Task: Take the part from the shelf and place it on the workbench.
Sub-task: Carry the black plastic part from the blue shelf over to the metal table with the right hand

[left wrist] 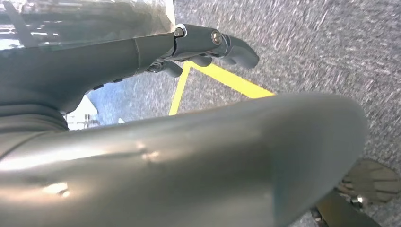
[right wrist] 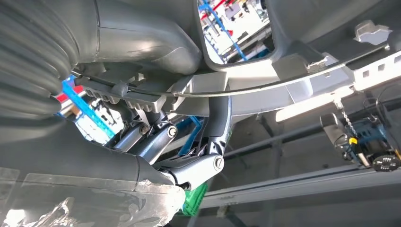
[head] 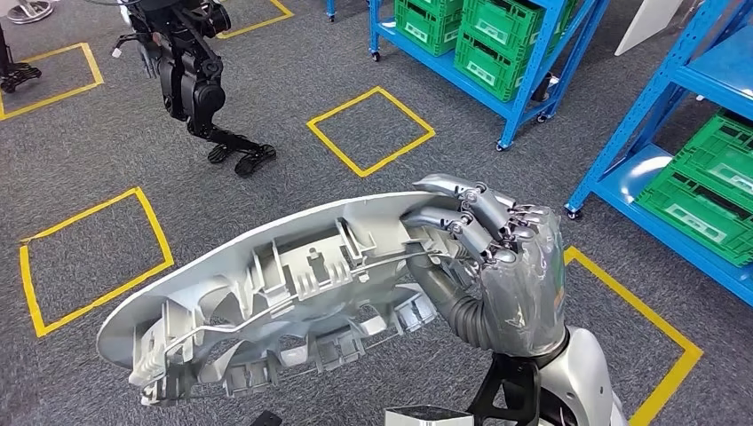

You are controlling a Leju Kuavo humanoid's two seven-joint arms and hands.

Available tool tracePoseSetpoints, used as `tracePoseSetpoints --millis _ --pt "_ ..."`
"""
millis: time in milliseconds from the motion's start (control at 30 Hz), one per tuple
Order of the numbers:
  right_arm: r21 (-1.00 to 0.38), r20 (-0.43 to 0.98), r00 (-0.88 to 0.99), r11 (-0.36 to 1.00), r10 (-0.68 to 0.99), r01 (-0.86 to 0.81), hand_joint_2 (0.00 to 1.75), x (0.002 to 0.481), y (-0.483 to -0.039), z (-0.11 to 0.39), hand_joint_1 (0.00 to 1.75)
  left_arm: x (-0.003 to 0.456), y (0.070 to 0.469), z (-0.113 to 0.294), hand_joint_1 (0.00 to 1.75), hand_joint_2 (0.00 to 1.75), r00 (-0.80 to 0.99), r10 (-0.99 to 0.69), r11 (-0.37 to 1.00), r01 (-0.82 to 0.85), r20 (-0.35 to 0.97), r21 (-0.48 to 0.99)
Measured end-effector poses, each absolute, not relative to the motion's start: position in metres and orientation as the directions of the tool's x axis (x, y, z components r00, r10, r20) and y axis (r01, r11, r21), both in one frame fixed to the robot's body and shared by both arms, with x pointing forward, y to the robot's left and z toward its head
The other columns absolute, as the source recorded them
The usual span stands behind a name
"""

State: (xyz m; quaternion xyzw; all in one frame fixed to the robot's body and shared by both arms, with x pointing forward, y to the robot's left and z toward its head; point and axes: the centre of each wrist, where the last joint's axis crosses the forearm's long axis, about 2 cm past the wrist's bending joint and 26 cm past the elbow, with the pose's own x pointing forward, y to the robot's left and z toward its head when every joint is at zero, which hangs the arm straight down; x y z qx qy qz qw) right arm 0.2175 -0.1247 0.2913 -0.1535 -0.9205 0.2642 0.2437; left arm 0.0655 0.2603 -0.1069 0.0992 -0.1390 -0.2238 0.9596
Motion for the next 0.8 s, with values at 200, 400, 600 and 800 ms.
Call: tracePoseSetpoints --millis 200,400,600,800 --pt "-0.562 0.368 -0.833 0.813 0.412 0.154 1.75 0.2175 -0.1248 0.2911 1.75 0.0659 0.2603 -0.1069 0.0 1.75 0.861 -0.457 0.88 0.402 0.223 0.253" --pt "-0.562 0.369 -0.833 0.813 0.412 0.154 1.75 0.2176 -0.1248 0.2911 1.75 0.066 0.2603 -0.1069 0.0 1.75 0.861 -0.457 0.88 0.402 0.223 0.252" --pt "-0.561 0.369 -0.833 0.813 0.412 0.154 1.75 0.2175 -0.1248 0.2912 1.75 0.0666 0.2605 -0.1068 0.0 1.75 0.861 -0.457 0.88 0.402 0.224 0.253" --pt "-0.561 0.368 -0.833 0.813 0.413 0.154 1.75 0.2175 -0.1248 0.2912 1.75 0.067 0.2607 -0.1068 0.0 1.75 0.86 -0.458 0.88 0.402 0.224 0.253"
